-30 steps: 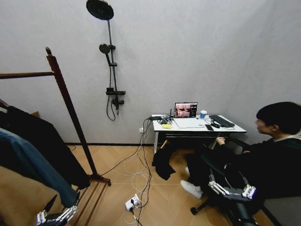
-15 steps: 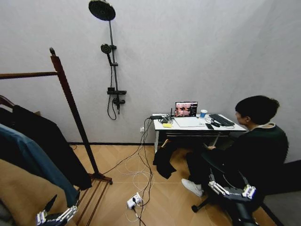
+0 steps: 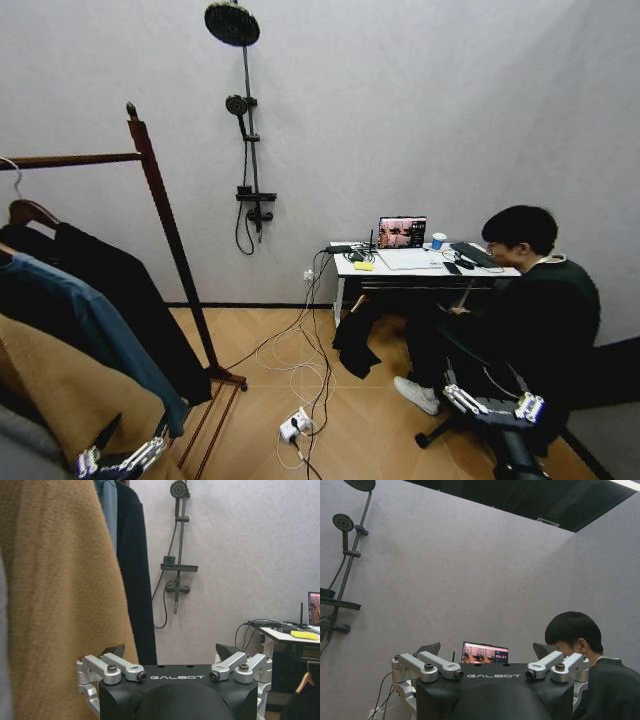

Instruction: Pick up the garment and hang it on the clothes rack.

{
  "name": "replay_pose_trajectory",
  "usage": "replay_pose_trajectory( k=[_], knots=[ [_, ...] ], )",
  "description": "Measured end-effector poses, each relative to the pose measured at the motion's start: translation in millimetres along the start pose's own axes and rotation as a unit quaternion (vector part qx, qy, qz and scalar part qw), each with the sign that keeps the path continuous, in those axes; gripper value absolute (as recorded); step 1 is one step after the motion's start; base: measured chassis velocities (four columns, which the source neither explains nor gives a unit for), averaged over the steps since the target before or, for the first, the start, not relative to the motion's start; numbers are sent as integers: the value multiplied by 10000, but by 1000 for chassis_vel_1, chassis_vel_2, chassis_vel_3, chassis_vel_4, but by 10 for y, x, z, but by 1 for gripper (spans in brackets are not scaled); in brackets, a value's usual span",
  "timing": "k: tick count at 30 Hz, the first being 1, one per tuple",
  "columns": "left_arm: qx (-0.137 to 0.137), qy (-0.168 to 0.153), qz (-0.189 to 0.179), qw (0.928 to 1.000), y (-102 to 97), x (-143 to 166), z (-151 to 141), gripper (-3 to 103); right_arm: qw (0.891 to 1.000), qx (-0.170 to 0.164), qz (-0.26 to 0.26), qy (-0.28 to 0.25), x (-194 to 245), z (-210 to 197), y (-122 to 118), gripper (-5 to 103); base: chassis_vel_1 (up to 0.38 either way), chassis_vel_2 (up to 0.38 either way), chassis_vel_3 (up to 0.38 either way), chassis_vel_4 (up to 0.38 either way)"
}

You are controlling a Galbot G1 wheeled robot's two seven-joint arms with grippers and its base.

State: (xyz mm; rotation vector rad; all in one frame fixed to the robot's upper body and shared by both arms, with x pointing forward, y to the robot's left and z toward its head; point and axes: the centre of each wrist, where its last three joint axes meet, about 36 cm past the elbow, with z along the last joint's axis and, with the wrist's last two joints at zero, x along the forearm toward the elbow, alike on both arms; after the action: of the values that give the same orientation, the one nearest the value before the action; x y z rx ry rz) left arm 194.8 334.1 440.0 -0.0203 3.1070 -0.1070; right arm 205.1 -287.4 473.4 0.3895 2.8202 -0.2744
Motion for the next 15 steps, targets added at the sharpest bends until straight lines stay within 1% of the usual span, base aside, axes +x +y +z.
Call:
replay_pose_trajectory(
  k=[8,15],
  knots=[
    [0,0,0,10000,0,0,0,100,10000,0,0,0,0,0,0,100,-16,-32,-41,-41],
    [0,0,0,10000,0,0,0,100,10000,0,0,0,0,0,0,100,0,0,0,0]
  ],
)
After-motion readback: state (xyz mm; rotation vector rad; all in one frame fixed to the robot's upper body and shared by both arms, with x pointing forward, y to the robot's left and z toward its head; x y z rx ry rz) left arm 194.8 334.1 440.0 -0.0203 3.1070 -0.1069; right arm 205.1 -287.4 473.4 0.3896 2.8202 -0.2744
